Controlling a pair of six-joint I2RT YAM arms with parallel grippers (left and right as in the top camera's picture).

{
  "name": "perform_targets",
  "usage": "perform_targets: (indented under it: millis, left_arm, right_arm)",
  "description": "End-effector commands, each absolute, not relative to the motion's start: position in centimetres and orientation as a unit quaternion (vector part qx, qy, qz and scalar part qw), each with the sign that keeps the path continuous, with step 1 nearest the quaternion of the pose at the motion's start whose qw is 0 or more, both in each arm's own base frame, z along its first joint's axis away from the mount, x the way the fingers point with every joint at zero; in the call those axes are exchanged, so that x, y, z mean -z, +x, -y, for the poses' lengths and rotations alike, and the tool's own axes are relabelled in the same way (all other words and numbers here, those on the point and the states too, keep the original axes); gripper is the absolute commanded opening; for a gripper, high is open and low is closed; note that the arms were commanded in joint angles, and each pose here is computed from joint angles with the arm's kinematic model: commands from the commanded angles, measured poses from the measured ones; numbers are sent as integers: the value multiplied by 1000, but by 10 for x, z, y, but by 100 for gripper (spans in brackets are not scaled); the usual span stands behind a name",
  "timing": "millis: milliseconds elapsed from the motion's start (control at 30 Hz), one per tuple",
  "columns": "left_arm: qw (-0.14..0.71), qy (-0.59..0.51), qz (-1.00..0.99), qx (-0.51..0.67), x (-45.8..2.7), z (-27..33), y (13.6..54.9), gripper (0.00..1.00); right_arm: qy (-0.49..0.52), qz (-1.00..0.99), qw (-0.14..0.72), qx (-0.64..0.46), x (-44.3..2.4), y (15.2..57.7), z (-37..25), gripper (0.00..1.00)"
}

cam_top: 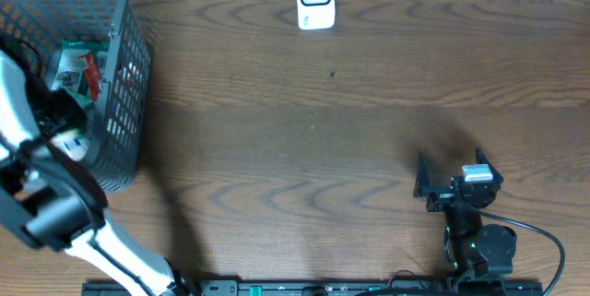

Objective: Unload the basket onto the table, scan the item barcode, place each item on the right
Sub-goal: 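Grasp the green-lid jar inside the basket with the left gripper, then carry the jar to the white scanner with the left gripper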

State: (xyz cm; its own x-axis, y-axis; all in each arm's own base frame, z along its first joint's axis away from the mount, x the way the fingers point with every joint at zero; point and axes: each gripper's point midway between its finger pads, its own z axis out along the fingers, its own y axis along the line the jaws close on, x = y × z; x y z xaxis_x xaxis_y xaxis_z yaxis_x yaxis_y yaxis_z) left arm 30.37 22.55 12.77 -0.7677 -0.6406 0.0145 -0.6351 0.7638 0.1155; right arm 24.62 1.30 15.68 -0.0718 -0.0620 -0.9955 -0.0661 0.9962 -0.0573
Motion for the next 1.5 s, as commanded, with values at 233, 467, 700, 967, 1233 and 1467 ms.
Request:
perform_targets:
  millis: [233, 467, 700, 967, 1233, 1467]
  left_arm:
    - [-167, 363, 912, 94, -251, -232, 317, 58]
    - [-231, 337, 907, 101, -308, -215, 331, 58]
    - [-299, 299, 900, 107, -361, -188, 343, 58]
    - [-356, 233, 901, 86, -400, -133, 358, 58]
    - [-362, 140, 921, 31, -399, -37, 379, 58]
    - [-322, 63, 945, -15, -378, 53, 374, 58]
  right_arm:
    - [-42, -733, 679, 6, -156, 246, -10, 99]
    - [-42, -733, 679, 6, -156, 246, -10, 99]
    - [-42, -733, 679, 6, -156, 246, -10, 99]
    - [-42, -733, 679, 6, -156, 246, -10, 99]
    - [-42, -733, 679, 6, -156, 246, -10, 99]
    - [-42, -733, 679, 6, -156, 246, -10, 99]
